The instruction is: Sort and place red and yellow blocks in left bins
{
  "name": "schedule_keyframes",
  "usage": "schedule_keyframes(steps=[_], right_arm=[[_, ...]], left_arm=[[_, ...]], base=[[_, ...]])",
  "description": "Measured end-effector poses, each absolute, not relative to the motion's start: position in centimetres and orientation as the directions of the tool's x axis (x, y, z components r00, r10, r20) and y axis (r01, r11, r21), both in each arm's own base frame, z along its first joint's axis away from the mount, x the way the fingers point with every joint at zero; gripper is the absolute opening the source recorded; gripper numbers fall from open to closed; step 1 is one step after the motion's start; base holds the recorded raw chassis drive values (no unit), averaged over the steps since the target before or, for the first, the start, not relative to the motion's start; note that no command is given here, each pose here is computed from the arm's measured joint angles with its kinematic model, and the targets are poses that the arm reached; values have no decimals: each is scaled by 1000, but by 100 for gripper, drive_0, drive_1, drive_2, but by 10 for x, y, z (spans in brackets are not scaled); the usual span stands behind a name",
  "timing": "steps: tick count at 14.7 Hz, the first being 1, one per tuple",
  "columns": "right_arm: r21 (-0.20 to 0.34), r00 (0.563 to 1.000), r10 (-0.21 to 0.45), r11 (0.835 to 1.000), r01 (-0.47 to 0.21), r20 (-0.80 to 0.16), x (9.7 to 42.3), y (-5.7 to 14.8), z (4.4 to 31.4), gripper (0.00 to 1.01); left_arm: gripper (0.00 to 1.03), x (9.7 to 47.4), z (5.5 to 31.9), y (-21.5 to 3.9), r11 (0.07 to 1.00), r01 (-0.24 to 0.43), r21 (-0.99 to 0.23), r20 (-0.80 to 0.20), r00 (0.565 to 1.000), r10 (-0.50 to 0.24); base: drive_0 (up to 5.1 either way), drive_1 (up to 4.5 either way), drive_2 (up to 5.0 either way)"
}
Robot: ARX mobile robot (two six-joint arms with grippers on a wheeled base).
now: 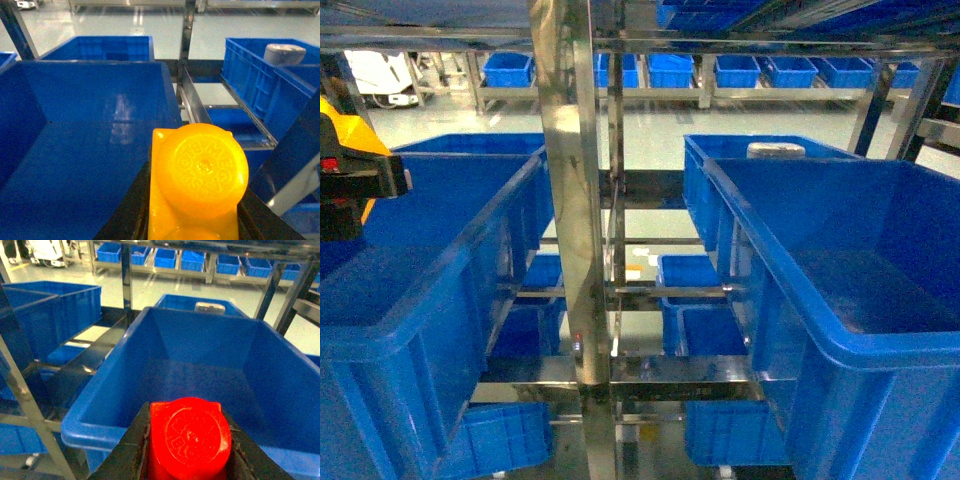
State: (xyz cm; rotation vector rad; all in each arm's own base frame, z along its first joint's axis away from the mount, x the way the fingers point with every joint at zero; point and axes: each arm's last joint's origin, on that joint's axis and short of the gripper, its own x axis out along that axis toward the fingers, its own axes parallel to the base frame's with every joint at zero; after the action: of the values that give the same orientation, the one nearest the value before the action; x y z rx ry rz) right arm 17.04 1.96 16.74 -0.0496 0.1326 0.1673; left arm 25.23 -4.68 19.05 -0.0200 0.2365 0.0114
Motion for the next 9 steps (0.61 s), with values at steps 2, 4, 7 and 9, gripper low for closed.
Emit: schedule_keyframes(steps=[2,4,7,9], right_arm=[[-46,977,172,983,-178,-123,173,17,167,28],[-56,976,157,984,-168,-153,182,12,157,28],[-64,976,160,983,-171,-150,218,3,158,28],[-65,973,137,986,-152,-184,256,-9,153,28]], left_arm=[[27,252,191,-47,1000,-13,-20,-230,973,8],[27,252,191,-47,1000,-13,-20,-229,973,8],[27,252,191,-47,1000,-14,-20,-230,973,9],[27,252,191,-47,1000,-14,-20,-229,973,9]], base=[[0,0,0],[0,0,0],[0,0,0],[0,0,0]])
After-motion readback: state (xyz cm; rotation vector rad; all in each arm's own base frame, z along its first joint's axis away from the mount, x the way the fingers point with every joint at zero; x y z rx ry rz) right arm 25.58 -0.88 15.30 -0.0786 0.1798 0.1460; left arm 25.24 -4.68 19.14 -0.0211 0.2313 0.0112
